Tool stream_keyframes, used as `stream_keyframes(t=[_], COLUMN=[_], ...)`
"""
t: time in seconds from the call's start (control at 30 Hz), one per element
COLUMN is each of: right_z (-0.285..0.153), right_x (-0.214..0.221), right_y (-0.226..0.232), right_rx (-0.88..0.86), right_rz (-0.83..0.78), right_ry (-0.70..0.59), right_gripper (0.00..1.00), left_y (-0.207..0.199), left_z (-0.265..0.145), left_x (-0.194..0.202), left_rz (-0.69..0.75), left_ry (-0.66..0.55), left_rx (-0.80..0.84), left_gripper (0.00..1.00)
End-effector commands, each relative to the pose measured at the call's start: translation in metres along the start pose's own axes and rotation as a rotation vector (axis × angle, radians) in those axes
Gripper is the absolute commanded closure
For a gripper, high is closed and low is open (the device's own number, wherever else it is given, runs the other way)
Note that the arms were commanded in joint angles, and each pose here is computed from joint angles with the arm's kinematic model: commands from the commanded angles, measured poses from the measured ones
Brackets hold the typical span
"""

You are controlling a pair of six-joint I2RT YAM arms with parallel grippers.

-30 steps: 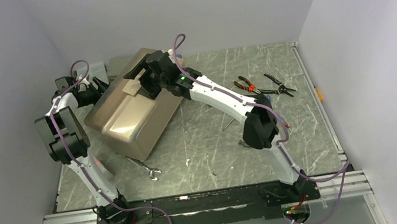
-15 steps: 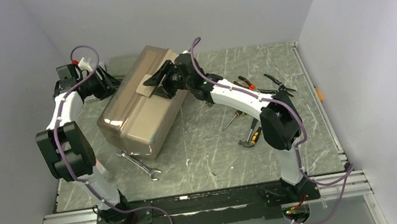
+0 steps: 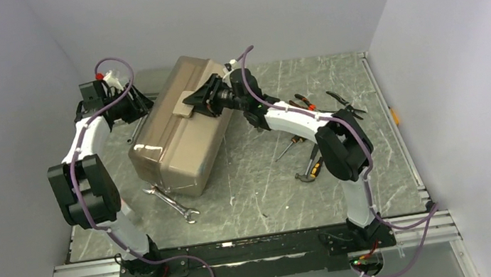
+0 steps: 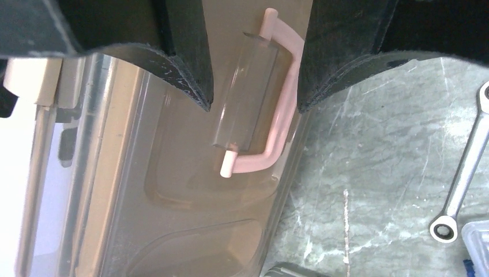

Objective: Pack the tool kit

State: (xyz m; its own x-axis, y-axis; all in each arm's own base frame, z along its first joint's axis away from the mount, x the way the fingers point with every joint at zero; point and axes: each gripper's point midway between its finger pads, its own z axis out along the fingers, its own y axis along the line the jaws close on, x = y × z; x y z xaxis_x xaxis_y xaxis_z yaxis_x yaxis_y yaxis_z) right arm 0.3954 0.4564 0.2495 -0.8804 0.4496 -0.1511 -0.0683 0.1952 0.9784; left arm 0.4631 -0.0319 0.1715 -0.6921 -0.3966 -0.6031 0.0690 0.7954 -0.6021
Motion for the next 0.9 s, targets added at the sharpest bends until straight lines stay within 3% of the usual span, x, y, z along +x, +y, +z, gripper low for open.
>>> stream_keyframes(t=[0.0,0.07,0.2,0.27,0.87], right_z=[0.02,0.009,-0.021,-0.036,-0.131], right_x=[-0.009,-0.012,-0.021,-0.027,-0.061], right_y=[-0.036,-0.042,-0.045,-0.051,-0.111], right_rx=[0.095,0.146,0.152,0.165,0.358], right_rz=[-0.077,-0.068,-0.053,-0.044,-0.179], right_ry=[-0.087,-0.105,-0.099,-0.088,-0.1], right_gripper=[0.62,0.62,0.27,0.2,0.17], left_y=[-0.079,-0.078,-0.082,-0.083,-0.1], left_z=[-0.01,-0.015,-0.022,-0.025,-0.022], left_x=[0.099,0.094,0.091,0.089,0.096], left_rz=[-0.016,0.003,0.074,0.088,0.108], left_ry=[0.344,0.324,0.297,0.287,0.289], left_rx=[0.179,0.15,0.079,0.066,0.097], left_gripper=[0.41,0.42,0.42,0.42,0.42])
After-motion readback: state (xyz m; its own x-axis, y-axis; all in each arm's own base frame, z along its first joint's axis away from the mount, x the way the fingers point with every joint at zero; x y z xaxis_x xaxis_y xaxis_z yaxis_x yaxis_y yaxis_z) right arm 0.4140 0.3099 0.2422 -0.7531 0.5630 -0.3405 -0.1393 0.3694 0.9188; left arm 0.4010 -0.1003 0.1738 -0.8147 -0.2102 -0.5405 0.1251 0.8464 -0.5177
